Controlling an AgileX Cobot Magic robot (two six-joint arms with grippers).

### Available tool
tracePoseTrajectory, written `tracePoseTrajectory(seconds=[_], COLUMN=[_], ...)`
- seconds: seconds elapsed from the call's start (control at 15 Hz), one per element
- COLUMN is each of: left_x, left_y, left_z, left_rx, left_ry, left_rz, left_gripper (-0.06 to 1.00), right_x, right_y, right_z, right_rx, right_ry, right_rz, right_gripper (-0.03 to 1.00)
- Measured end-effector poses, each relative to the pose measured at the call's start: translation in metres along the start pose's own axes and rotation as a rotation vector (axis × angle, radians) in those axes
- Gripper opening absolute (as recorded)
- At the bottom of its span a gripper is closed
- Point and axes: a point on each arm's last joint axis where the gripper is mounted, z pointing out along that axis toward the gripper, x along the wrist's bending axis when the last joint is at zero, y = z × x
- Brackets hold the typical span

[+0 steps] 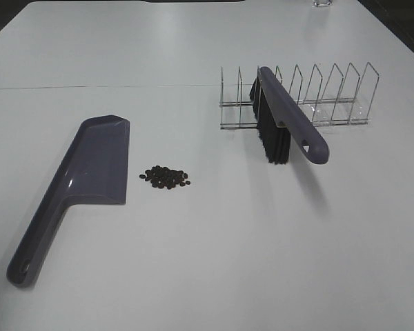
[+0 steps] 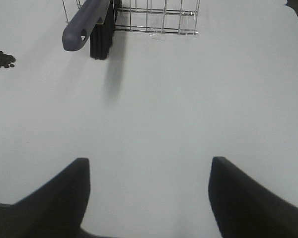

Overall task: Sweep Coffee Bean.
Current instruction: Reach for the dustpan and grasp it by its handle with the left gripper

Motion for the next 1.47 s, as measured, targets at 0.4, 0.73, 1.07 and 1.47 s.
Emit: tracePoseTrajectory(seconds=[0.4,0.73,1.07,1.47], left_x=[-0.003,-0.004,-0.027,-0.078], left_y=[0.048,0.075,0.090,0.081], left_z=[0.041,0.080,0.141,0.236], left_rx=[0.209,0.357,0.437,0.546], left_ry=[-0.032,-0.045,-0.098,-0.107], left_rz=[-0.020,-0.033,0.020,0.082], left_gripper=[0.98,0.98,0.98,0.91], right_x=[0.000,0.000,0.000,0.000], right_y=[0.000,0.000,0.000,0.000], right_z=[0.000,0.000,0.000,0.000], right_rx=[0.000,0.000,0.000,0.000], right_ry=[0.000,0.000,0.000,-0.001], right_rz=[0.000,0.000,0.000,0.000], right_gripper=[0.59,0.59,0.59,0.59])
